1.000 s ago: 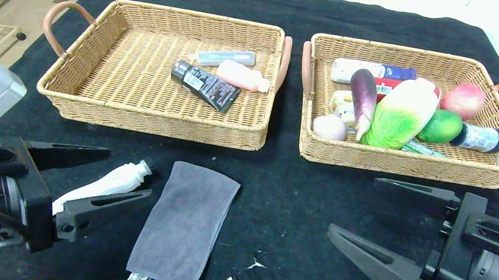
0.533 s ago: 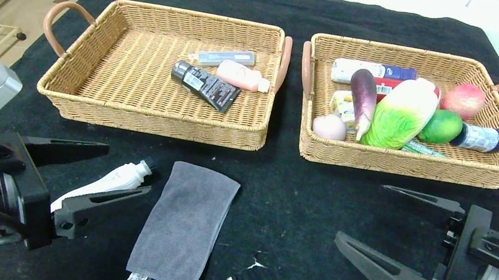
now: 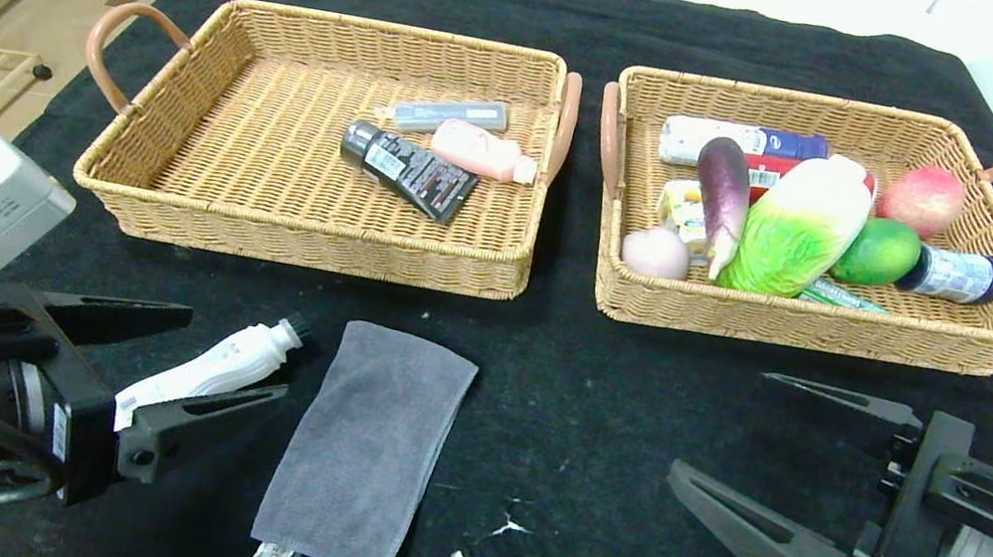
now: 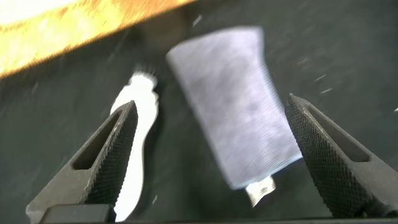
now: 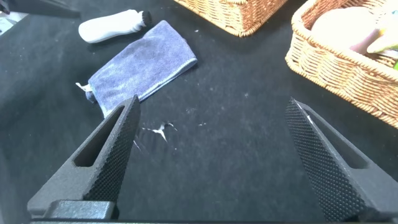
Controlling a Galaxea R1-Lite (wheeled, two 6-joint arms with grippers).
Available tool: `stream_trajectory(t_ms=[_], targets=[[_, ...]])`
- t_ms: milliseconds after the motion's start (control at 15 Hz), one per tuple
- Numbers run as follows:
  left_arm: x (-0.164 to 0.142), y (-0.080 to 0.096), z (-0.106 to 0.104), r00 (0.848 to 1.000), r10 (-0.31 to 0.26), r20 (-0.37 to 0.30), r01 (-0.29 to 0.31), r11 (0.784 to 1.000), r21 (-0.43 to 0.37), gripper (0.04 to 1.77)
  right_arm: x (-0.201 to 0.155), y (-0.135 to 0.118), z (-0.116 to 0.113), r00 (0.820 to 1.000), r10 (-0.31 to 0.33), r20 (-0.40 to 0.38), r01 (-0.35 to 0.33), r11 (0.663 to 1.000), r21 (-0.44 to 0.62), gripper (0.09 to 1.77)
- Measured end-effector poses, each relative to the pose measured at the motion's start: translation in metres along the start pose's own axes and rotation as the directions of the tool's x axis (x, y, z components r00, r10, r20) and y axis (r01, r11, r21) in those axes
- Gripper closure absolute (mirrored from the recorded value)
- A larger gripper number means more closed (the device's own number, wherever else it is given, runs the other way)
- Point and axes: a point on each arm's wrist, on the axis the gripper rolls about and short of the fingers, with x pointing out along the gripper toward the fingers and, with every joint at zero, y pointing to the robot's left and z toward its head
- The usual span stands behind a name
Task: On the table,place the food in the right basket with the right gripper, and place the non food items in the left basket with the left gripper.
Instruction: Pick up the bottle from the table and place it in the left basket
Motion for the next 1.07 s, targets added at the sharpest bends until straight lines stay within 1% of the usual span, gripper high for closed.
stream_trajectory(t_ms=[133, 200, 333, 400, 467, 600, 667, 867, 1067], targets=[[0.001, 0.002, 0.000, 0.995, 0.062, -0.079, -0.062, 0.998, -0.003, 0.09, 0.000, 0.000, 0.000, 1.000, -0.001, -0.002, 0.001, 1.000, 0.000, 0.16], [0.002, 0.004, 0.003, 0.990, 0.095, -0.104, -0.095, 0.995, 0.002, 0.09, 0.000, 0.000, -0.001, 1.000, 0.000, -0.004, 0.000, 1.000, 0.000, 0.16], [0.001, 0.010, 0.010, 0.976, 0.153, -0.157, -0.150, 0.988, 0.029, 0.09, 0.000, 0.000, -0.002, 1.000, 0.001, -0.007, -0.001, 1.000, 0.001, 0.16], [0.000, 0.012, 0.013, 0.967, 0.169, -0.192, -0.164, 0.986, 0.042, 0.09, 0.000, 0.000, -0.002, 1.000, 0.001, -0.006, -0.001, 1.000, 0.001, 0.16], [-0.002, 0.015, 0.016, 0.956, 0.178, -0.233, -0.170, 0.984, 0.053, 0.09, -0.001, 0.000, -0.001, 1.000, 0.001, -0.005, -0.001, 1.000, 0.000, 0.16], [-0.007, 0.018, 0.021, 0.931, 0.178, -0.320, -0.162, 0.984, 0.075, 0.09, -0.002, 0.001, -0.001, 1.000, 0.002, -0.001, -0.002, 1.000, 0.000, 0.16], [-0.009, 0.019, 0.025, 0.924, 0.177, -0.339, -0.158, 0.984, 0.083, 0.09, -0.002, 0.001, -0.001, 1.000, 0.002, -0.001, -0.002, 1.000, -0.001, 0.16], [-0.003, 0.024, 0.034, 0.914, 0.182, -0.362, -0.157, 0.983, 0.098, 0.09, -0.003, -0.001, 0.000, 1.000, -0.007, 0.002, 0.007, 1.000, 0.000, 0.16], [0.010, 0.028, 0.035, 0.903, 0.188, -0.387, -0.157, 0.982, 0.109, 0.09, -0.003, -0.002, 0.000, 1.000, -0.012, 0.001, 0.012, 1.000, 0.000, 0.16]])
